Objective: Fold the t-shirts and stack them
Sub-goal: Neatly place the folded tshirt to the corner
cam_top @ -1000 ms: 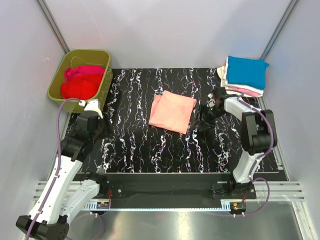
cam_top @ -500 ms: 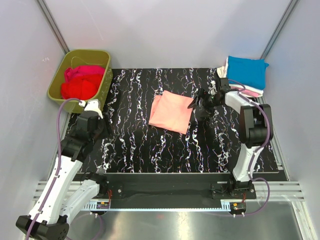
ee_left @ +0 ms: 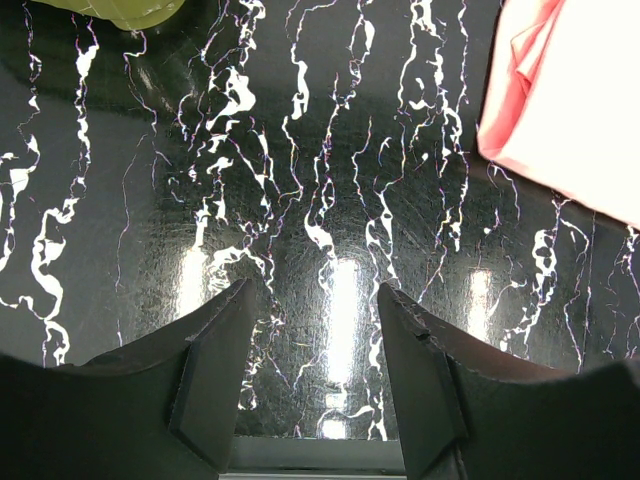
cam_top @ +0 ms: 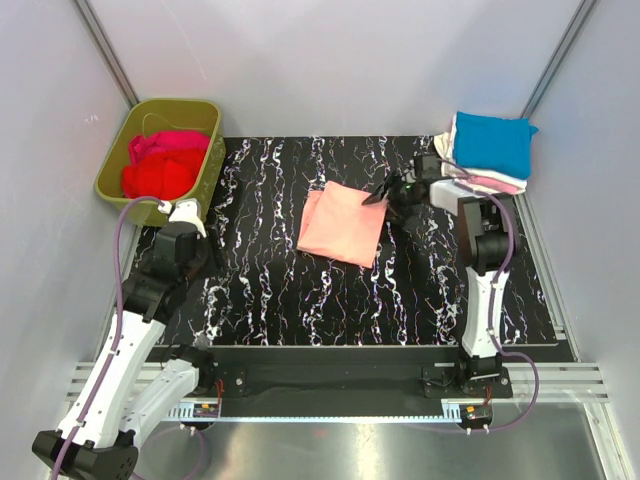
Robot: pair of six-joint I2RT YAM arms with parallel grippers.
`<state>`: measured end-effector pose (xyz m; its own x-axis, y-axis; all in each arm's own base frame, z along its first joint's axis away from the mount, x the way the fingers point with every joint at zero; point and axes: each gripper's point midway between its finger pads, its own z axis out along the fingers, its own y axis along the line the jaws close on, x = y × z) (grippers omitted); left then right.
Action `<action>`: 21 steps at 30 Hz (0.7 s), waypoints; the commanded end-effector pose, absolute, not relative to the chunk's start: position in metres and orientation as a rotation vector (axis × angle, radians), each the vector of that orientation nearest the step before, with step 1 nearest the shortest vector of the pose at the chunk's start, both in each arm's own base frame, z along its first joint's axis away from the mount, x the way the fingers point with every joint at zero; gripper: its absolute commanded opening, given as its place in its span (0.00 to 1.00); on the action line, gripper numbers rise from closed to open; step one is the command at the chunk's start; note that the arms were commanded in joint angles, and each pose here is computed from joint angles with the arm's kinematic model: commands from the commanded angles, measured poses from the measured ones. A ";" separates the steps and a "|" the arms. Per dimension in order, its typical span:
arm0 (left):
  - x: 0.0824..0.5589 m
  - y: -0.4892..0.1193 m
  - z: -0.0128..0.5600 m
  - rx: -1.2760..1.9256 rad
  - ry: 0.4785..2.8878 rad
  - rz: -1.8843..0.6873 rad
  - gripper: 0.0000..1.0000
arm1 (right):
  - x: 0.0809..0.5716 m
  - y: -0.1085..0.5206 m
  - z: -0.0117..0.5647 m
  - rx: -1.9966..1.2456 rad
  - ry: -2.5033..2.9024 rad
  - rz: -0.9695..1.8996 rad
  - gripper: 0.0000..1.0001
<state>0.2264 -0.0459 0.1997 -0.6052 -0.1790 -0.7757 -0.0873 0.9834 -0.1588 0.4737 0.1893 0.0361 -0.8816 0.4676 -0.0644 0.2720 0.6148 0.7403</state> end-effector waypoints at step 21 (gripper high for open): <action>0.223 -0.040 0.224 -0.215 2.146 -0.134 0.57 | 0.513 0.165 0.142 0.275 2.416 0.937 0.00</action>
<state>0.2199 -0.0439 0.2004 -0.6057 -0.1799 -0.7751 -0.0888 0.9833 -0.1588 0.5024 0.1927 0.0734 -0.8869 0.4094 -0.2139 0.1238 0.6568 0.7439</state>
